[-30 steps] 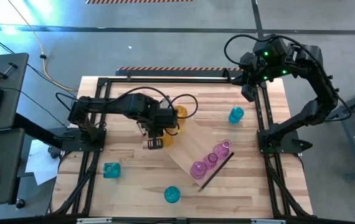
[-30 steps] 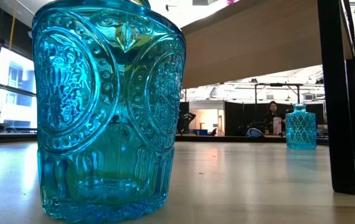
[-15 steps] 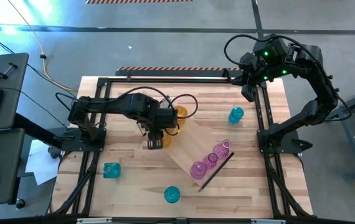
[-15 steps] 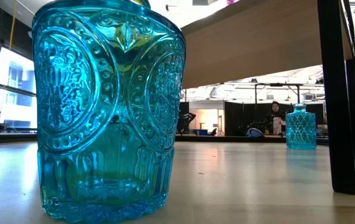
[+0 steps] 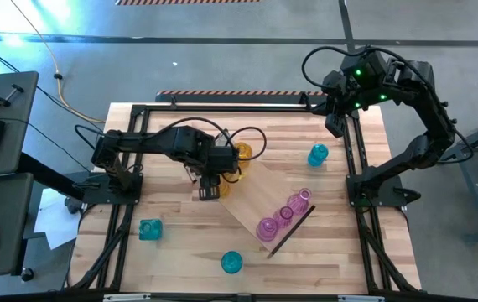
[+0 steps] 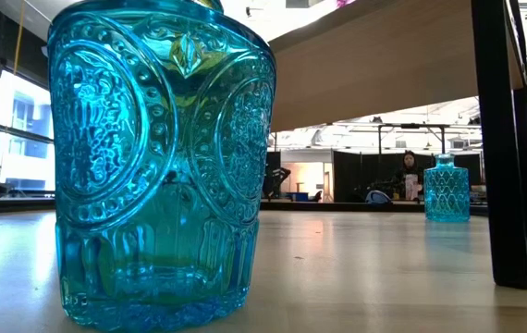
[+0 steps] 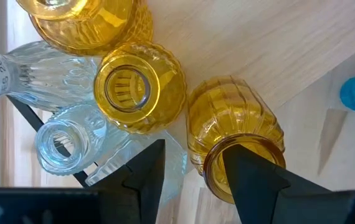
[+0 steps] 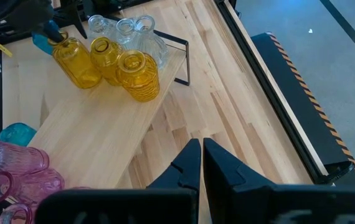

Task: Sort vases onto shelf
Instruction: Put the yellow flower vase on the shelf aligned with the other yellow flower vases

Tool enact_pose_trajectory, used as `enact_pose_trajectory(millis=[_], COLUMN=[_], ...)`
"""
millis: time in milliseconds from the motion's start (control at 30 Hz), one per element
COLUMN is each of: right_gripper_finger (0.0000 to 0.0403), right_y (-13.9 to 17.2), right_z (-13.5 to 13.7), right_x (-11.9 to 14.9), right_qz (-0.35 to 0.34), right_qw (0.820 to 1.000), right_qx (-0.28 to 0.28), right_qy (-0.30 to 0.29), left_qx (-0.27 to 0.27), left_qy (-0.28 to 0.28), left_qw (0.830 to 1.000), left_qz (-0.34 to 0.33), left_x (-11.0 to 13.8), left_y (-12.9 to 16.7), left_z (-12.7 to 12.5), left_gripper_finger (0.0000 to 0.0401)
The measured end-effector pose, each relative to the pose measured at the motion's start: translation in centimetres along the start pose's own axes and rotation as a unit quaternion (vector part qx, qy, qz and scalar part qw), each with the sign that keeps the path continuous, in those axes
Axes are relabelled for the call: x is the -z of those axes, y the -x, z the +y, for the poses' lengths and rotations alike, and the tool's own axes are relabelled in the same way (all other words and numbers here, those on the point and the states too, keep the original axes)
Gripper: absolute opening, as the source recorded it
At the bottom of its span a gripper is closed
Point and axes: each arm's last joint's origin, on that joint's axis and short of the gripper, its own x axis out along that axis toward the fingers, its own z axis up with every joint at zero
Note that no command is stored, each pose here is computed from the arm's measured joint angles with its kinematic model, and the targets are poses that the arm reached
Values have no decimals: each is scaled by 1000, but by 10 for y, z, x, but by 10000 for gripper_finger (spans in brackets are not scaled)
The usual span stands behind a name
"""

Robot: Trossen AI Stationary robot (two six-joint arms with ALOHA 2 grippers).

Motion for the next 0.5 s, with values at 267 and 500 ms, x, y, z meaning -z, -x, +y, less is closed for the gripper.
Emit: enact_pose_trajectory(millis=[267,500], right_gripper_finger=[0,0], right_y=[0,0], right_z=[0,0], right_x=[0,0], right_qz=[0,0], right_qw=[1000,1000], right_qx=[0,0], right_qy=[0,0], left_qx=[-6,1], left_qy=[1,2], left_qw=[1000,1000], left_qz=[-4,-6], left_x=[1,2], left_y=[2,4], left_z=[1,1], left_gripper_finger=[152,152])
